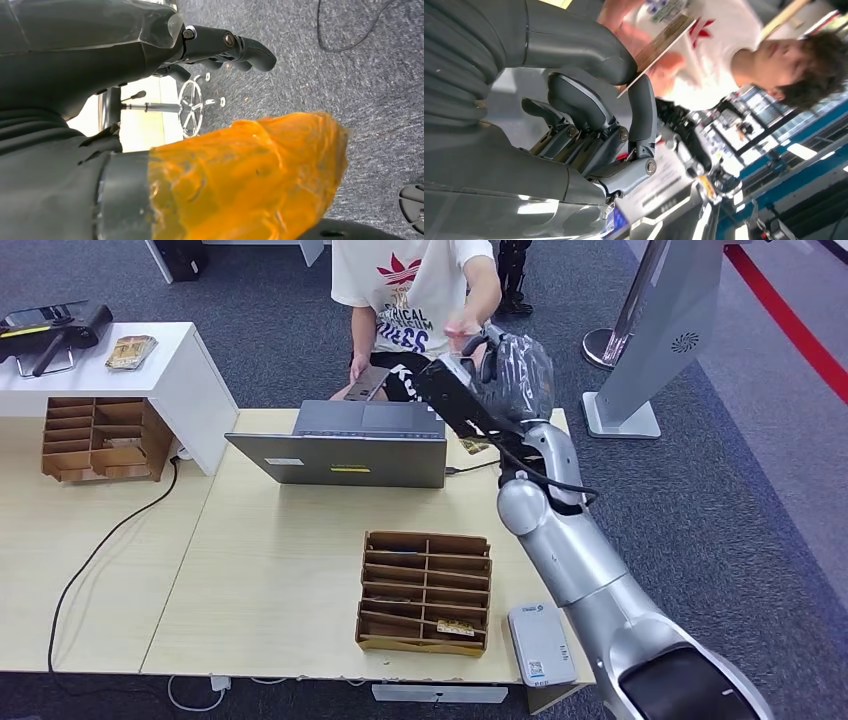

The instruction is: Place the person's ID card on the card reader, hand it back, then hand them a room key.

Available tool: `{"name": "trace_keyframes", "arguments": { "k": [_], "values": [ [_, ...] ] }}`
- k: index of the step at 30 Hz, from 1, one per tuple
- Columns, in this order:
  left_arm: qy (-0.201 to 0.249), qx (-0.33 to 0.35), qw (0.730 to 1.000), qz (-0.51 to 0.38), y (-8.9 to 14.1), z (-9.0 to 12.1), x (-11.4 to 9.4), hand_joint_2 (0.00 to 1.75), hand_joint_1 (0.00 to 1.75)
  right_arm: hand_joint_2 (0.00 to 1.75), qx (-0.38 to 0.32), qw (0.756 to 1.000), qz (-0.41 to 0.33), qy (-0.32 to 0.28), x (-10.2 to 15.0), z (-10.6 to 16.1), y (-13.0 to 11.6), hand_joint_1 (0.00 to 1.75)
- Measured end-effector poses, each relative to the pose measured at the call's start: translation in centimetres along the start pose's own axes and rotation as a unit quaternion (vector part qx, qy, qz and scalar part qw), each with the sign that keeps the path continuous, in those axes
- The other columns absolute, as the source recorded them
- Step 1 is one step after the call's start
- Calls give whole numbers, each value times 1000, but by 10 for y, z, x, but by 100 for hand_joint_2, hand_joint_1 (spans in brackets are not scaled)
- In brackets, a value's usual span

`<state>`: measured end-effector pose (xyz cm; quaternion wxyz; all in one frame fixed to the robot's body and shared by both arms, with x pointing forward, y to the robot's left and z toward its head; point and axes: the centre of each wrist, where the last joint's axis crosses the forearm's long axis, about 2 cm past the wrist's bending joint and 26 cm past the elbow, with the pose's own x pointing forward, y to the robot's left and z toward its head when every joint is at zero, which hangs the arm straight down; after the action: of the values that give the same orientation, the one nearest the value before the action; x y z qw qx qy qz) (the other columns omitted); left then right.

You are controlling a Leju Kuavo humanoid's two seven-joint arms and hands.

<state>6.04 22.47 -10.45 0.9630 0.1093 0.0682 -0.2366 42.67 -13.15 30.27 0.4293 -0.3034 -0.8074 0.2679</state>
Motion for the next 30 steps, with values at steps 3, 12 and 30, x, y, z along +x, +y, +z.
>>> {"name": "trace_keyframes", "arguments": {
  "k": [3,12,30],
  "values": [
    [-1,-1,1000,-9,1,0,2,0,0,175,4,998,68,4,-3,-5,6,175],
    [-3,-3,1000,-16,2,1,5,0,0,175,42,989,143,20,-19,-4,24,0],
    [-1,-11,1000,13,0,0,1,0,0,0,55,996,-62,-23,-18,29,37,0]
  ]
}}
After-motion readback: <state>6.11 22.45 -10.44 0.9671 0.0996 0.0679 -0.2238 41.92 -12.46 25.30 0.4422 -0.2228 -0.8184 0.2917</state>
